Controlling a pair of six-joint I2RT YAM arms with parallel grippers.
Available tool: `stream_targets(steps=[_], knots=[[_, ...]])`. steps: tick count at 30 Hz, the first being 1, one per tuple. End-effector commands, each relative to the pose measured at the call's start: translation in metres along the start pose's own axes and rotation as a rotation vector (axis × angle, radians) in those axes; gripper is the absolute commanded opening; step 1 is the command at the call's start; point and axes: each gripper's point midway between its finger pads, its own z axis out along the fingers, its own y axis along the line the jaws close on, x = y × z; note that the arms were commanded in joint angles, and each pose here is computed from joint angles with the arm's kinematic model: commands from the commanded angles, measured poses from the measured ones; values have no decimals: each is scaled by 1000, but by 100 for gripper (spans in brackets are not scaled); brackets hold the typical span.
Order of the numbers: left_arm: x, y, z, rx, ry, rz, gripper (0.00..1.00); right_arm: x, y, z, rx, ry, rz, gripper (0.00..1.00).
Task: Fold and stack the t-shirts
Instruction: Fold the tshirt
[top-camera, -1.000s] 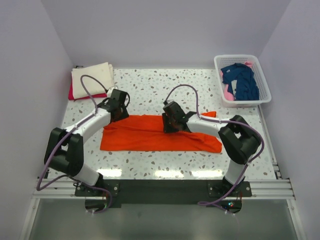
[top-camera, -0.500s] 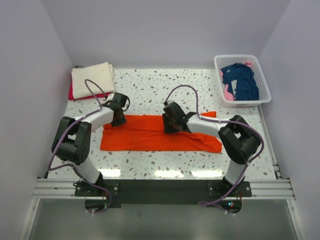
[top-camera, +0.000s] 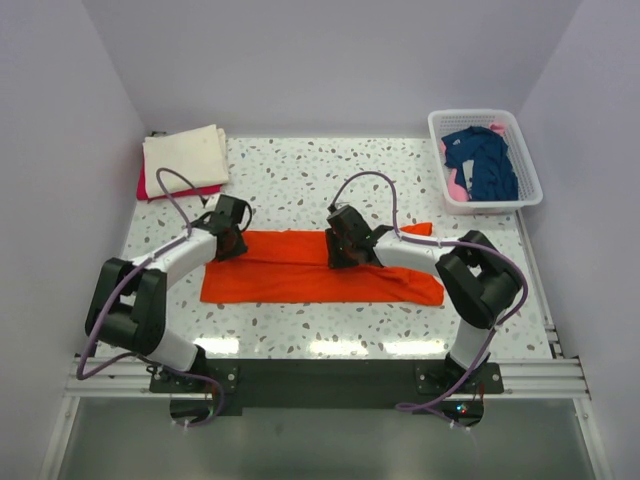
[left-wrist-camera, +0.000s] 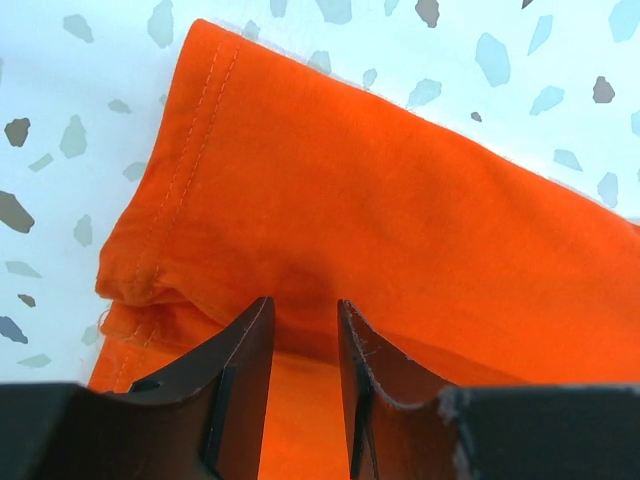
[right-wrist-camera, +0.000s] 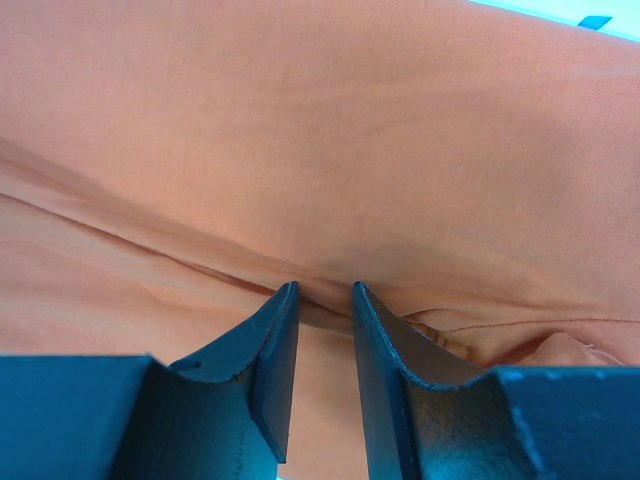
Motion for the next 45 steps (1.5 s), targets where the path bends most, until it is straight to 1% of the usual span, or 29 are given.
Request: stream_targets(steps=[1, 8, 16, 23, 33, 40, 44, 45], knots=[[-8, 4, -6, 13, -39, -34, 37, -14, 9, -10, -34, -58, 13, 32], [5, 13, -6, 3, -27, -42, 37, -19, 11, -12, -36, -65, 7, 32], [14, 24, -9, -9, -44, -96, 37, -20, 13, -11, -38, -61, -2, 32], [1, 33, -7, -45, -117, -164, 38, -16, 13, -8, -45, -44, -7, 32], [-8, 47, 0, -100, -145, -249, 38, -6, 8, -4, -37, -17, -22, 32], [-2, 61, 0, -171, -150, -287, 38, 1, 6, 1, -33, 0, -26, 32], [0, 71, -2, -208, -168, -306, 35, 1, 5, 1, -32, 1, -26, 32], [1, 73, -2, -218, -172, -320, 33, 2, 6, 1, -35, 3, -27, 32]])
